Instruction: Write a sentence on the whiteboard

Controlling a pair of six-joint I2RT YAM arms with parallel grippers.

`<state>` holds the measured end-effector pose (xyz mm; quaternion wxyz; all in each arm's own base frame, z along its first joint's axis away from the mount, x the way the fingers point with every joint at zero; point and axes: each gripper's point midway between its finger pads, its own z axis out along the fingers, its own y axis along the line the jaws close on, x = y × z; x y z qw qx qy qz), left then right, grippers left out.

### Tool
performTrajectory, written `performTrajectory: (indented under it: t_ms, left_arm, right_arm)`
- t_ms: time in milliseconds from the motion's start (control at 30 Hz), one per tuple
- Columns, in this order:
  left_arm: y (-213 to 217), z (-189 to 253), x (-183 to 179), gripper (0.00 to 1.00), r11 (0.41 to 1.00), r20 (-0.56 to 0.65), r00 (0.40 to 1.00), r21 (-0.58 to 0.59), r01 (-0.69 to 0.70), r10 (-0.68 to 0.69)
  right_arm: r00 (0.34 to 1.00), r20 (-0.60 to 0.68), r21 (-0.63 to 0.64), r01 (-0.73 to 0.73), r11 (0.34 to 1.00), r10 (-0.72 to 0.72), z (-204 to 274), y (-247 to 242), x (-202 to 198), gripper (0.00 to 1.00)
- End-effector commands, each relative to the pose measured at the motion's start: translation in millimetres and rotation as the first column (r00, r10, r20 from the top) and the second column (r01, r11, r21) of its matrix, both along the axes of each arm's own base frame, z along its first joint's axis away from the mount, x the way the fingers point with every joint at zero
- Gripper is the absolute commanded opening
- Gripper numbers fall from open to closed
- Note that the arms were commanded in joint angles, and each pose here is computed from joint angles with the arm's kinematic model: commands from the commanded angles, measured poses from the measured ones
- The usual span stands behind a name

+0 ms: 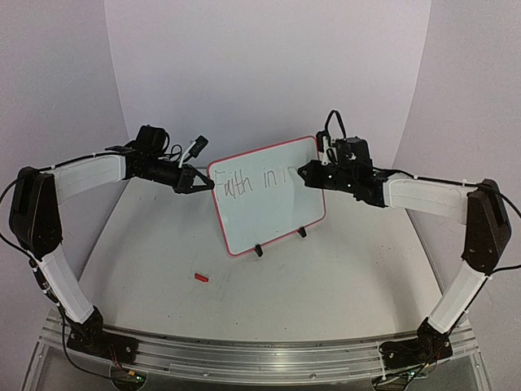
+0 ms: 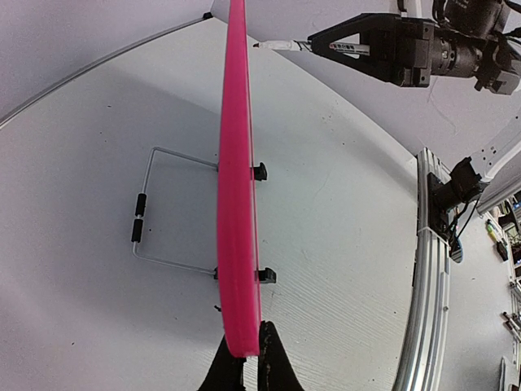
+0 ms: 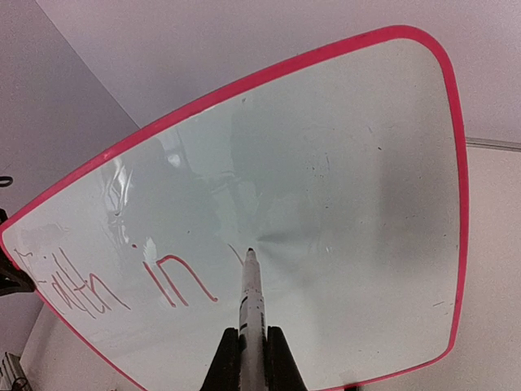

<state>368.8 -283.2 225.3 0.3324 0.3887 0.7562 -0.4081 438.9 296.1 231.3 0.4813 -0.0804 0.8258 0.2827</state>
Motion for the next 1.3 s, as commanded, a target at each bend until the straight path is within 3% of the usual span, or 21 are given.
performTrajectory:
  t_ms: [0, 767, 1267]
  left_arm:
    - [-8.1, -2.0, -15.9, 0.00, 0.999, -0.016, 0.999, 0.027, 0.046, -0.046]
    - [-8.5, -0.1, -16.2, 0.00, 0.999, -0.013, 0.999, 0.024, 0.047, -0.047]
    - [-8.6, -0.1, -16.8, 0.00, 0.999, -0.014, 0.999, 0.024, 0.048, -0.048]
  right_arm:
    - [0.999, 0.048, 0.013, 0.013, 1.000, -0.014, 13.5, 2.8, 10.4, 0.00]
    - [0.998, -0.059, 0.002, -0.005, 1.000, 0.005, -30.8, -1.7, -9.2, 0.00]
    - [0.987, -0.092, 0.028, -0.133, 0.991, 0.135, -38.8, 28.5, -23.5, 0.00]
